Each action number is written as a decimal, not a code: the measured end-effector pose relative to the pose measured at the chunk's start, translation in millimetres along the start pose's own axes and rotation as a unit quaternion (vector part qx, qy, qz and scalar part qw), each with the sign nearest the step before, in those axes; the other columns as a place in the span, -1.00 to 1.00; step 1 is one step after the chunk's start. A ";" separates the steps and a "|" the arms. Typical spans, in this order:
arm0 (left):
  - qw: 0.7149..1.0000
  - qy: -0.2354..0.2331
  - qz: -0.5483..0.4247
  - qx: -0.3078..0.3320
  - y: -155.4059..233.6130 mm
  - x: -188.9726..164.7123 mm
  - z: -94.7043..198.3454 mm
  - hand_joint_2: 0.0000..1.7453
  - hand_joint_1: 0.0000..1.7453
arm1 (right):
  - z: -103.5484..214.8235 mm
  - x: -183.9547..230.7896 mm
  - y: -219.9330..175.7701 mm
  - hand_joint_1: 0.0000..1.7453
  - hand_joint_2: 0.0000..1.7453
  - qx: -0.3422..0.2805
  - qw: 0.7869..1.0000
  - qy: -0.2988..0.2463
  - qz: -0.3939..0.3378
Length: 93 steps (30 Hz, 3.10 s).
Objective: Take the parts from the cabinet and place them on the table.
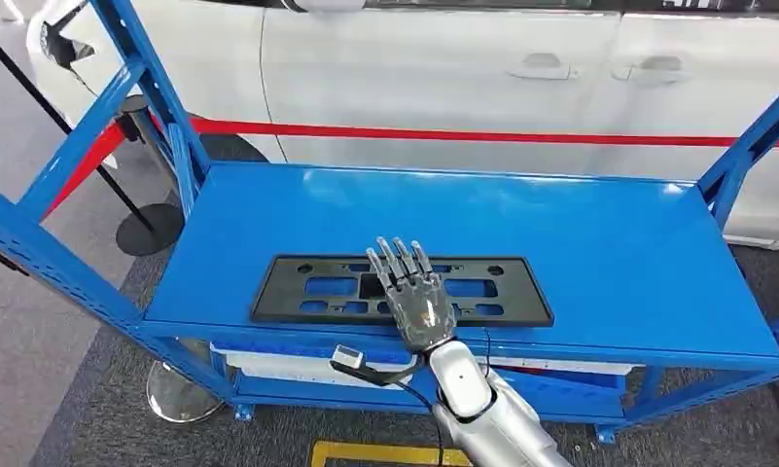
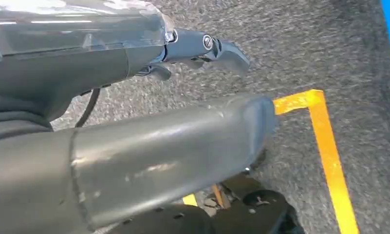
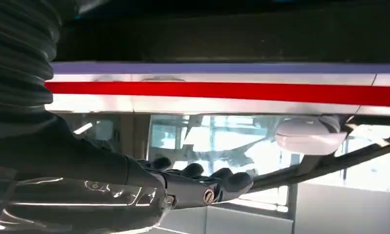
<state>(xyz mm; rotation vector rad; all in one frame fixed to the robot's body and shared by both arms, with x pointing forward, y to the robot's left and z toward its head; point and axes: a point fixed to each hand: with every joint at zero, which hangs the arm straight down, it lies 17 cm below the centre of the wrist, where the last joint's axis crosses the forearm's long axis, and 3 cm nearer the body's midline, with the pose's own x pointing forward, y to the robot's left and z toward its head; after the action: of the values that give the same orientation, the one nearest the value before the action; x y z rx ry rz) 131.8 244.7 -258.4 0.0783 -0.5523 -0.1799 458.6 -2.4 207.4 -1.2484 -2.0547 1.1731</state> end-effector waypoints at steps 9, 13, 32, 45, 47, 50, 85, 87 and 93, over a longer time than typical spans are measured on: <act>1.000 -0.001 -0.010 -0.005 -2.4 0.9 0.0 -1.00 -1.00 | -3.2 -29.0 41.0 1.00 1.00 0.077 0.996 0.026 0.023; 1.000 -0.001 -0.011 -0.005 -2.3 1.7 -0.5 -1.00 -1.00 | -3.3 -38.8 52.3 1.00 1.00 0.098 0.994 0.037 0.025; 1.000 0.005 -0.011 0.000 0.3 -2.6 0.0 -1.00 -1.00 | 8.7 -61.4 67.4 1.00 1.00 0.119 0.991 0.066 0.018; 0.999 0.007 0.029 0.025 5.6 -3.2 0.3 -1.00 -1.00 | -13.7 -42.8 -74.0 1.00 1.00 -0.109 0.923 0.090 -0.357; 0.999 0.008 0.034 0.029 6.1 -4.4 0.7 -1.00 -1.00 | -8.1 -49.3 -126.0 1.00 1.00 -0.176 0.889 0.086 -0.413; 0.998 0.012 0.044 0.033 6.0 -7.7 2.0 -1.00 -1.00 | 7.6 -58.7 -203.5 1.00 1.00 -0.269 0.847 0.053 -0.455; 0.986 0.063 0.127 0.084 9.4 -25.8 5.5 -1.00 -1.00 | 148.2 -48.9 -218.5 1.00 1.00 -0.264 0.725 0.070 -0.632; 0.986 0.064 0.130 0.085 9.8 -26.0 5.5 -1.00 -1.00 | 157.1 -52.1 -209.2 1.00 1.00 -0.259 0.723 0.087 -0.635; 0.985 0.066 0.136 0.084 6.2 -26.3 6.1 -1.00 -1.00 | 178.9 -61.1 -191.4 1.00 1.00 -0.250 0.723 0.120 -0.633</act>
<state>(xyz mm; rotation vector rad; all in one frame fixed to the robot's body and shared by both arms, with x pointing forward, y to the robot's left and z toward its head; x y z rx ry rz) 107.5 255.6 -265.9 0.1755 -0.4393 0.1385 264.7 -175.2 277.6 0.0905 -2.2785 -0.1989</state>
